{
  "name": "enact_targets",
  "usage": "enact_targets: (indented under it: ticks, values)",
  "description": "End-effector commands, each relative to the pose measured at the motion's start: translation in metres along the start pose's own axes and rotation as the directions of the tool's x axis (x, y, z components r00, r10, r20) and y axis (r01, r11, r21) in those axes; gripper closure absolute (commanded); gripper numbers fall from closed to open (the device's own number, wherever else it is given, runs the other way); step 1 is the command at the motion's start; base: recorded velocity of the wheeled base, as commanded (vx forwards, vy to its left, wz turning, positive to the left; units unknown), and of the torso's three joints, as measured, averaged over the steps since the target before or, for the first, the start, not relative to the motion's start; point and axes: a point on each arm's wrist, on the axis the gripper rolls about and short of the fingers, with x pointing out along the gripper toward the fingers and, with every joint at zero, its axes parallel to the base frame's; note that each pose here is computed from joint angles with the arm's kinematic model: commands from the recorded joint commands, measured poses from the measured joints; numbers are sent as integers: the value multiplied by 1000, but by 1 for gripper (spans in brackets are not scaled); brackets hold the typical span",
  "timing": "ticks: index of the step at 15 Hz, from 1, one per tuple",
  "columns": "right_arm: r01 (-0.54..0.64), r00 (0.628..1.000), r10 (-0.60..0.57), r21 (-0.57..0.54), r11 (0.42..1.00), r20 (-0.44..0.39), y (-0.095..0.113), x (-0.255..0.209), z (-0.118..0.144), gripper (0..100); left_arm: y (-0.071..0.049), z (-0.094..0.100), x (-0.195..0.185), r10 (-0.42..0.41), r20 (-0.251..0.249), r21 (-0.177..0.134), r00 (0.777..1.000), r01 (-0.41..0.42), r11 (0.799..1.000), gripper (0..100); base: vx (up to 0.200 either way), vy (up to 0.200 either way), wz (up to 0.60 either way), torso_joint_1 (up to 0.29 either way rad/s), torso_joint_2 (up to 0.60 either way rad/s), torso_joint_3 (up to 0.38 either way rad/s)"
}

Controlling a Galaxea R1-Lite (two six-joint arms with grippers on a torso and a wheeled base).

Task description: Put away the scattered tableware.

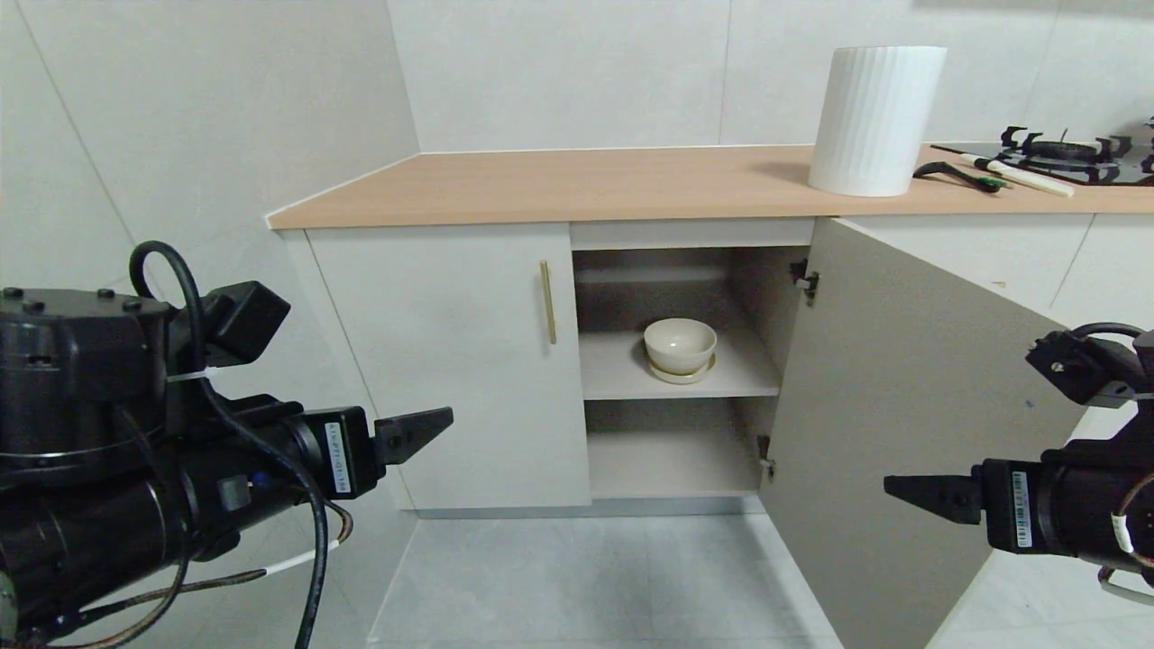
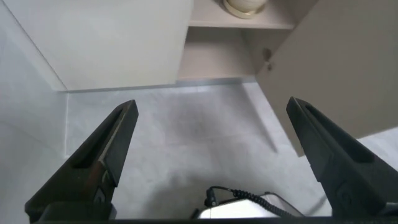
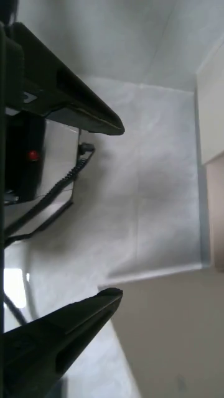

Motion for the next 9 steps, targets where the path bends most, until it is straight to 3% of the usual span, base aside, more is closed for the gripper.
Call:
enact_targets:
  ticks: [1,2,5,8,9]
  values:
    - [4,1000,-4,1,1000,-4,0,-4,3,0,0,0,0,-1,-1,0,1000,1,1000,0,0,-200,0,7,-2,2]
    - [13,1000,-13,0,1000,-15,0,-5,4,0,0,0,0,1,0,0,1000,-1,1000,0,0,-200,0,-2,-7,2]
    - [71,993,-78,-76,995,-87,-9,-21,1,0,0,0,0,-1,-1,0,1000,1,1000,0,0,0,0,0,0,0]
    - [256,966,-258,-73,964,-31,-25,-25,8,0,0,0,0,-1,-1,0,1000,1,1000,0,0,0,0,0,0,0]
    - [265,963,-268,-71,962,-29,-26,-25,9,0,0,0,0,-1,-1,0,1000,1,1000,0,0,0,0,0,0,0]
